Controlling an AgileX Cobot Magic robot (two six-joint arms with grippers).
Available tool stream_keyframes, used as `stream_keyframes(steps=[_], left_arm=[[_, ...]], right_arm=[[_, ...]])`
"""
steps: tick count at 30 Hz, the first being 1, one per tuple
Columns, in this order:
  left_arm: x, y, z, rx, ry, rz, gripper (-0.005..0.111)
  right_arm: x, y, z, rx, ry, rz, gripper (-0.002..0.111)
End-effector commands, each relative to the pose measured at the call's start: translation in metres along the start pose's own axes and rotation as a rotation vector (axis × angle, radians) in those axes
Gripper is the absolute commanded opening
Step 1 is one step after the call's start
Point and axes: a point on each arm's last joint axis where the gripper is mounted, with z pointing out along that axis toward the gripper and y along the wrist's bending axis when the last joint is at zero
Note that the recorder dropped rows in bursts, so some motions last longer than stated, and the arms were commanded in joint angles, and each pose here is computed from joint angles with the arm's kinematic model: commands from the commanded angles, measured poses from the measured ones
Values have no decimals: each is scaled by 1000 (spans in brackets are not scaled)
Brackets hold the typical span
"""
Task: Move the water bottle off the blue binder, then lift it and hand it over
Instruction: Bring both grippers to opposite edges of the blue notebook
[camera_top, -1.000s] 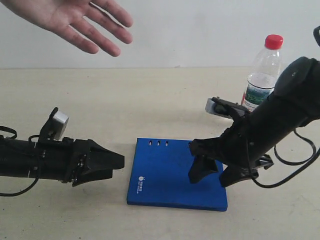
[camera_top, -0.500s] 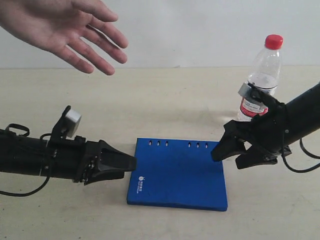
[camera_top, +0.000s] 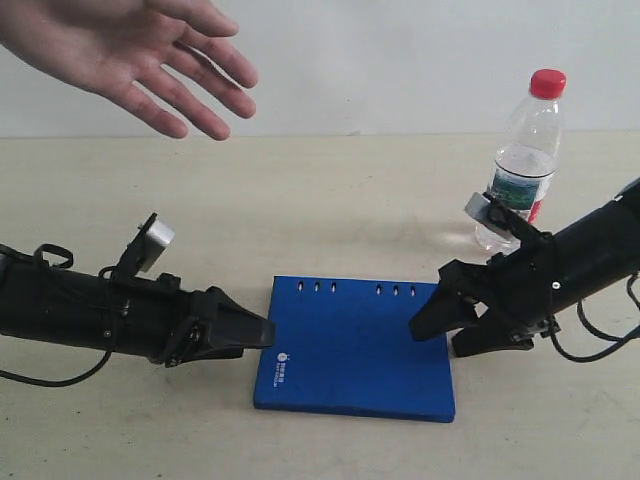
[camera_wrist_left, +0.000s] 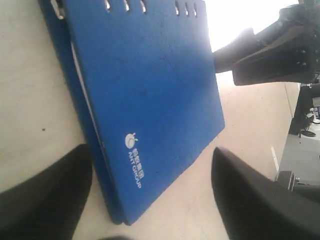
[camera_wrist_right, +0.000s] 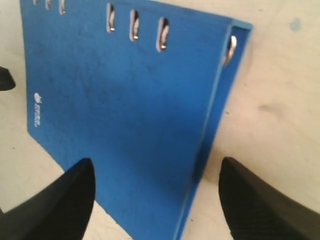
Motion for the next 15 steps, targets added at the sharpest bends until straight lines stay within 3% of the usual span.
stream_keyframes(steps=[1,6,15], left_arm=[[0,-2,2,14,1,8,63],[0,-2,2,14,1,16,63],[0,-2,2,18,1,18,63]], right_arm=[[-1,7,3,-121,-20,-88,65],[0,32,-4,-408,-42,-172,65],[-2,37,-3,-420,-66,-204,65]])
